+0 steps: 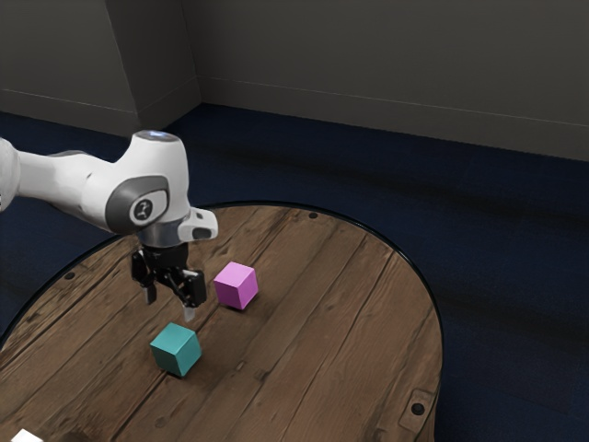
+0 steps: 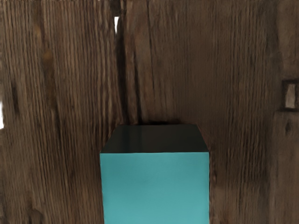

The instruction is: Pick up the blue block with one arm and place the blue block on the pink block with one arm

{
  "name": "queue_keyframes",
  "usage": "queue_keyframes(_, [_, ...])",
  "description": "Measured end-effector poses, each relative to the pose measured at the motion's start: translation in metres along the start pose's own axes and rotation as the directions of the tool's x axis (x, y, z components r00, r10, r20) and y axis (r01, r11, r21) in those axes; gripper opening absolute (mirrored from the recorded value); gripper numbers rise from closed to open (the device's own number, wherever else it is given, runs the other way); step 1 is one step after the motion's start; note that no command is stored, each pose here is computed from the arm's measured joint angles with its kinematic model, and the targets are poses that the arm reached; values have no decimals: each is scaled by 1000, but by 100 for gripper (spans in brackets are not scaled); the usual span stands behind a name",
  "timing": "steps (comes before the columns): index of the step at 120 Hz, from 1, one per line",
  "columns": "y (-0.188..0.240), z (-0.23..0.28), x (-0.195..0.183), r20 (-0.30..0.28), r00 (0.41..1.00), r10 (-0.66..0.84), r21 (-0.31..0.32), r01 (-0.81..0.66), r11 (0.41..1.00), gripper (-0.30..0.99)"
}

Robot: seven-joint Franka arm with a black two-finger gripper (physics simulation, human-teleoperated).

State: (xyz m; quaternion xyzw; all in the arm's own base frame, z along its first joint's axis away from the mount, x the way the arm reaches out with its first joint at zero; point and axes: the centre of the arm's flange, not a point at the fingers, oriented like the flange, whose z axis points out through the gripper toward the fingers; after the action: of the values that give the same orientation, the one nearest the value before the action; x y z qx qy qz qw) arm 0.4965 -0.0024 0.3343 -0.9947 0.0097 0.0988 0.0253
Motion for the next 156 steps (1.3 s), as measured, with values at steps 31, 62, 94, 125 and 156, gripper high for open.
queue_keyframes(31, [22, 32, 8, -11, 999, 34, -9, -34, 999, 69])
queue_keyframes(62, [14, 41, -3, -26, 1000, 16, -14, -17, 1000, 69])
queue_keyframes(94, [3, 55, -10, -20, 1000, -6, -19, 6, 1000, 69])
queue_keyframes(125, [-2, 76, -6, 3, 1000, -16, -25, 16, 1000, 69])
queue_keyframes(156, [-2, 75, -7, -26, 999, -19, -29, 18, 999, 69])
